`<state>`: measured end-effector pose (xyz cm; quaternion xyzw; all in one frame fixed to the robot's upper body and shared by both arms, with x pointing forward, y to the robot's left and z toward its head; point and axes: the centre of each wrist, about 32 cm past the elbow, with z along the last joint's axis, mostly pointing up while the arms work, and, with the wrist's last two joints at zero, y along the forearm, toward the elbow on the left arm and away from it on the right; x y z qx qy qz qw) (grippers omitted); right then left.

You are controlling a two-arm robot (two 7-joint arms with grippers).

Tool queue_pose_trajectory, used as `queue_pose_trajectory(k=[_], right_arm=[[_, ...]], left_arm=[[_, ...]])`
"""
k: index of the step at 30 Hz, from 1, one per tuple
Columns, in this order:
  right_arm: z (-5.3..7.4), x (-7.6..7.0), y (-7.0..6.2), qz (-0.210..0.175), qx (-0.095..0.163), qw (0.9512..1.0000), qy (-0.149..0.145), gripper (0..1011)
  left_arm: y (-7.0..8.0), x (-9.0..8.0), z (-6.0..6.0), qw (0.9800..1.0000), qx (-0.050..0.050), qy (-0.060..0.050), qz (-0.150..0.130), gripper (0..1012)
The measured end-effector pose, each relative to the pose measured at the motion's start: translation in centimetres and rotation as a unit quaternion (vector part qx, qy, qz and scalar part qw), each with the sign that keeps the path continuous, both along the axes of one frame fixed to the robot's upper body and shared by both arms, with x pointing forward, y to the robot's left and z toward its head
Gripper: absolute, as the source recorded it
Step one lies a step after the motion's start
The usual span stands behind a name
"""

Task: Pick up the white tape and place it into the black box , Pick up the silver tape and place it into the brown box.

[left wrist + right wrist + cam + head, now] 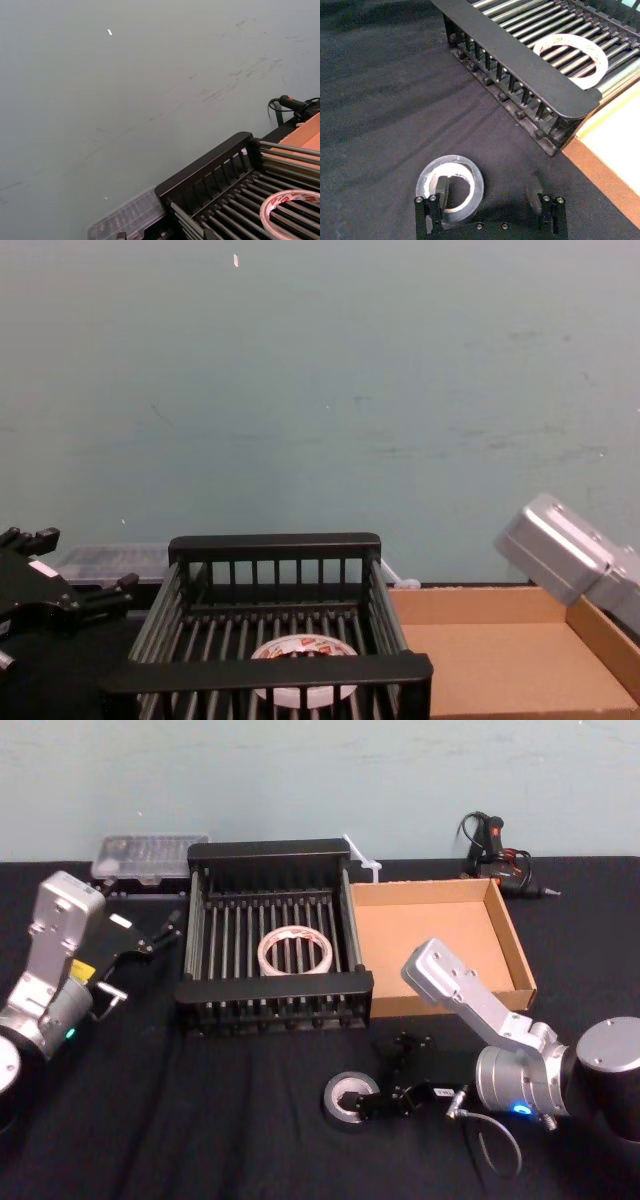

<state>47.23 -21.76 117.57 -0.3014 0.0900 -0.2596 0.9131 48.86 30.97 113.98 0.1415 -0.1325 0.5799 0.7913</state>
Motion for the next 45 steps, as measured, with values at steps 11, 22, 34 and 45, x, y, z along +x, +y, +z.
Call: queue_pose_trajectory(k=[11,22,34,45], right_arm=[[0.02,-0.01,-0.03,0.0,0.0,1.0,-0.001,1002],[0.04,-0.02,-0.02,0.0,0.0,1.0,-0.001,885],[0.04,-0.02,-0.02,0.0,0.001,1.0,-0.001,531],[0.04,-0.02,-0.02,0.0,0.001,1.0,-0.001,188]], left_arm=[[0.0,0.0,0.0,1.0,0.0,0.0,0.0,1001],[0.0,0.0,0.0,1.0,0.0,0.0,0.0,1001],[0.0,0.0,0.0,1.0,0.0,0.0,0.0,1001],[0.0,0.0,0.0,1.0,0.0,0.0,0.0,1001]])
